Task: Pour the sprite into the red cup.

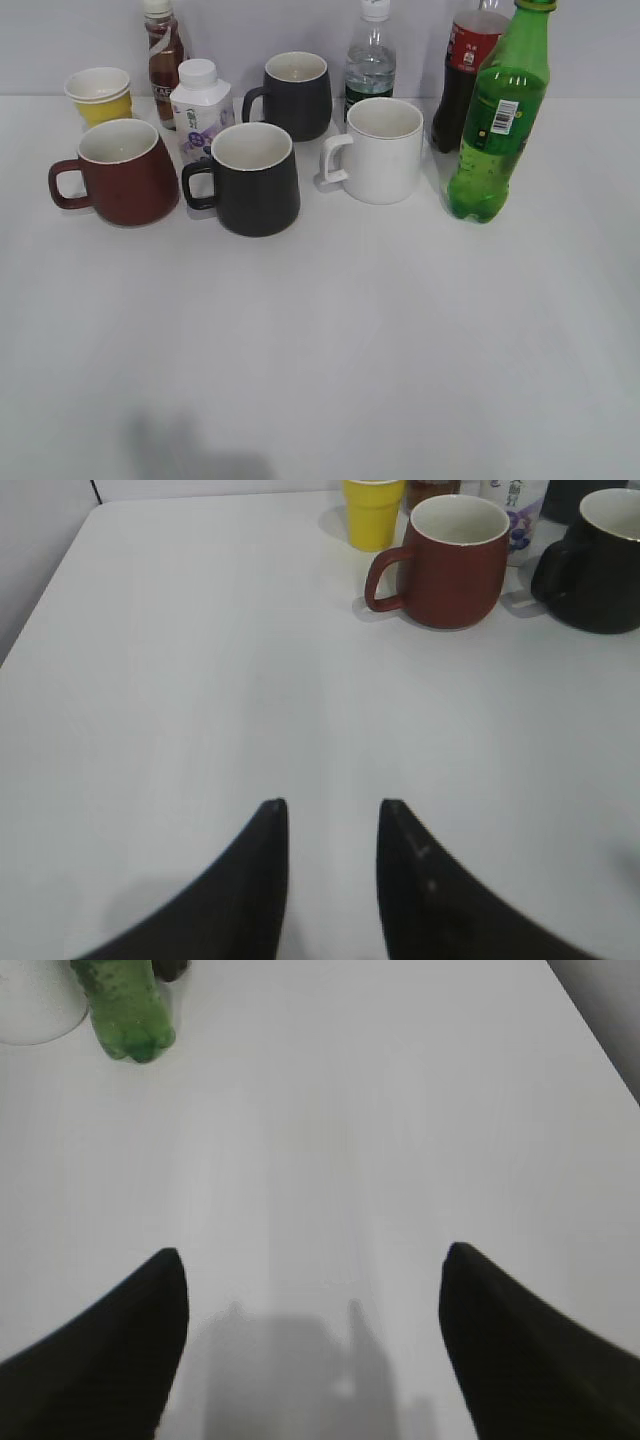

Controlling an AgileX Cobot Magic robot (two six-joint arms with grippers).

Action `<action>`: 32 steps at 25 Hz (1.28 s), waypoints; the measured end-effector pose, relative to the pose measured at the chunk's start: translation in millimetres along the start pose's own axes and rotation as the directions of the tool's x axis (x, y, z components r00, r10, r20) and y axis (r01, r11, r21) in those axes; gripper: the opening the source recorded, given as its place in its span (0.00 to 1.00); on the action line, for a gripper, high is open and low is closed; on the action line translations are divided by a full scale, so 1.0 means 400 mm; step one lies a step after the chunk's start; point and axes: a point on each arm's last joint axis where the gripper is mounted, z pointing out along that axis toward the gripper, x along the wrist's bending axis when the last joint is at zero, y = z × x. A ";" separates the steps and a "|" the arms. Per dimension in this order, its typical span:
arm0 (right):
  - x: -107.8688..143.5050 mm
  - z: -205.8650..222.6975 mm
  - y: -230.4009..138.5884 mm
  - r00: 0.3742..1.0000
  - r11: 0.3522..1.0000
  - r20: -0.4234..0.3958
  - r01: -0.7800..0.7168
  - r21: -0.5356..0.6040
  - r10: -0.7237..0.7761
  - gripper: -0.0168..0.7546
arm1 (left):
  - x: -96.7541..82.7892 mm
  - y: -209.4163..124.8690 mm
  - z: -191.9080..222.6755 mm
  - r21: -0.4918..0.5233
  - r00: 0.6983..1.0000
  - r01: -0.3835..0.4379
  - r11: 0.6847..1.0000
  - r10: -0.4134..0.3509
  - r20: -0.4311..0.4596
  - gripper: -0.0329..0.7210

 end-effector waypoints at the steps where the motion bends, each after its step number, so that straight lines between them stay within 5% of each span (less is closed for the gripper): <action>1: 0.000 0.000 0.000 1.000 1.000 0.000 0.000 0.000 0.000 0.78 | 0.000 0.000 0.000 0.000 1.000 0.000 1.000 0.000 0.000 0.36; 32: 0.000 0.000 0.000 1.000 1.000 0.000 0.000 0.000 0.000 0.78 | 0.000 0.000 0.000 0.000 1.000 0.000 1.000 0.000 0.000 0.36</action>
